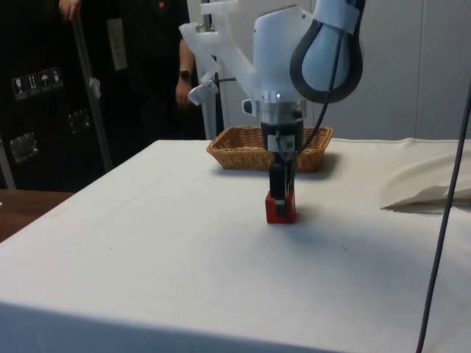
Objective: Pick up the cube and place it into the basket.
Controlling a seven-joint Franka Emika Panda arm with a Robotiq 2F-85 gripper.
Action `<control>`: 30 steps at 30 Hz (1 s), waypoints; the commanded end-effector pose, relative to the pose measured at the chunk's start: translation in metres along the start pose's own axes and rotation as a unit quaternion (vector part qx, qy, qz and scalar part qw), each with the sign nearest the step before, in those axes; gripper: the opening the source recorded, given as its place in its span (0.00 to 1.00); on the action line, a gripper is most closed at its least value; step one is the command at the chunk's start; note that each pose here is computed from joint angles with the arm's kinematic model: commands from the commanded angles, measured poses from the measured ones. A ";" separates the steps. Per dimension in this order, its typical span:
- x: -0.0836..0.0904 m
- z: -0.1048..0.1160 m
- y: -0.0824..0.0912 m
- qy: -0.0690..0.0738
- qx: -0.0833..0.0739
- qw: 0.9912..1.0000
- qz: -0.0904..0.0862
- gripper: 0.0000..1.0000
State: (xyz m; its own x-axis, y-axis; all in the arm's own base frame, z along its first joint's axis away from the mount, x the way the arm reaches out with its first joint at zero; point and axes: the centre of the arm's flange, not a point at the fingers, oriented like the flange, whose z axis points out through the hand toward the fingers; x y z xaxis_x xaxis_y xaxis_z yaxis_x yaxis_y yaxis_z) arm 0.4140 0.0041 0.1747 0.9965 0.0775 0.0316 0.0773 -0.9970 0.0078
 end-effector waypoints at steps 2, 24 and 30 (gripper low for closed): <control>0.001 0.005 0.001 0.004 -0.002 1.000 -0.001 1.00; 0.001 0.006 0.001 0.003 -0.001 1.000 0.000 0.01; 0.003 -0.008 0.004 0.008 -0.001 1.000 0.002 0.01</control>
State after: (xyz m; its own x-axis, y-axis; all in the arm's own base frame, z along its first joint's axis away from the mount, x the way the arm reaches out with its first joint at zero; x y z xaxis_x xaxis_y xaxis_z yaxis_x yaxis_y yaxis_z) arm 0.4182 0.0021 0.1784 0.9960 0.0746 0.0495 0.0742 -0.9972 0.0093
